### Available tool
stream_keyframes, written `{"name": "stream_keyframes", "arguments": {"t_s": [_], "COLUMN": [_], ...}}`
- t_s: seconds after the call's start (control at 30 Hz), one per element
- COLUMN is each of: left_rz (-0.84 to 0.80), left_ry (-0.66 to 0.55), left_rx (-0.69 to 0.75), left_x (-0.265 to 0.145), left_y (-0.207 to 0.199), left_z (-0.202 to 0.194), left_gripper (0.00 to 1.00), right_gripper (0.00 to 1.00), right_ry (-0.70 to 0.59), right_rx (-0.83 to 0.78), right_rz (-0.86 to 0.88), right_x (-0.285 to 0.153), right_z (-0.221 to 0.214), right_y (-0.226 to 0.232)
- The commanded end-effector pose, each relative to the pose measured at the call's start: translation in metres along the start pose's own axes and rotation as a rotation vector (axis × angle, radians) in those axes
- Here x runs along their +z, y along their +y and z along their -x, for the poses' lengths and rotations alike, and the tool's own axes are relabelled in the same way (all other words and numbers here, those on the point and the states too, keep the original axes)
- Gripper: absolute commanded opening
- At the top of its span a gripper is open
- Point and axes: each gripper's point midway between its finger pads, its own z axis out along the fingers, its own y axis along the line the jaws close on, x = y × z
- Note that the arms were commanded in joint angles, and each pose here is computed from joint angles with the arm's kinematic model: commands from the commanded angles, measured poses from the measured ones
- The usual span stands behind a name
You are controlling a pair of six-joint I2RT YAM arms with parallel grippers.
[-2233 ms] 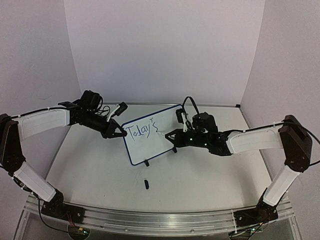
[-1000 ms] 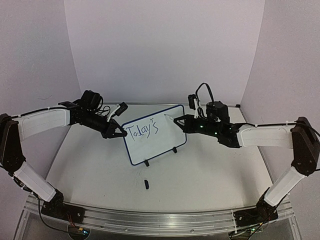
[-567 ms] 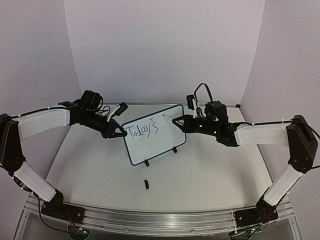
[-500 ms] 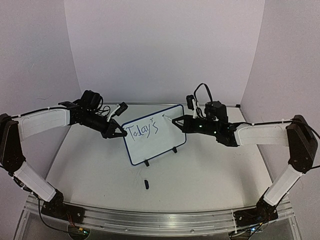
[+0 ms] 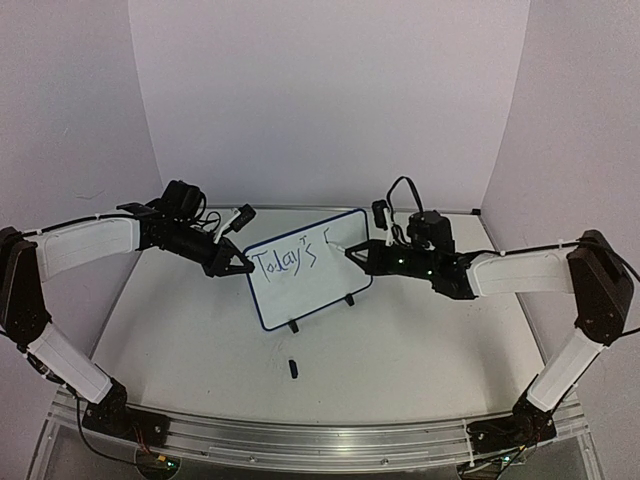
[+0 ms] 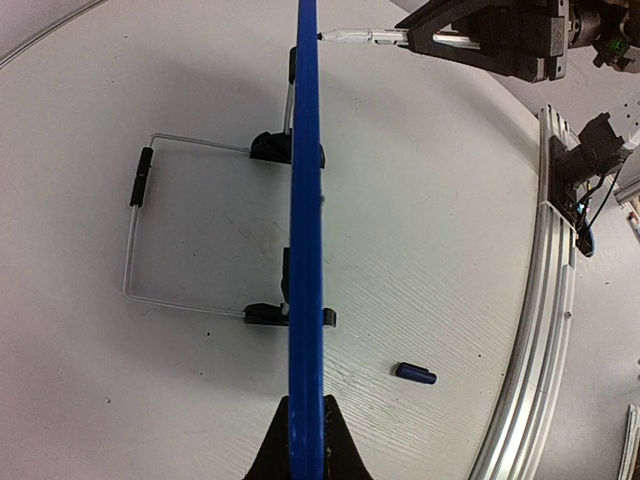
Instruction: Write a sentence on the whiteboard
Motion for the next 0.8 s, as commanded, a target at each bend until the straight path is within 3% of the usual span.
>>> {"name": "stream_keyframes", "arguments": {"t_s": [0.0, 0.4, 0.77], "left_rz": [0.025, 0.024, 0.019], "left_ry": [0.072, 0.07, 0.075], "left_rx": [-0.017, -0.013, -0.017], "left_x": [0.01, 0.01, 0.011], "left_y": [0.007, 0.006, 0.006], "left_z": [-0.015, -0.014, -0.015], "left_gripper": [0.0, 0.0, 0.0], "right_gripper": [0.0, 0.0, 0.0], "right_ry": [0.002, 0.035, 0.048], "right_rx": [0.014, 0.038, 0.025], "right_rz": [-0.041, -0.065, -0.002], "right_x": [0.004, 0.004, 0.004], "right_z": [-0.009, -0.027, -0.023], "right_y": [-0.014, -0.024, -0.007]}}
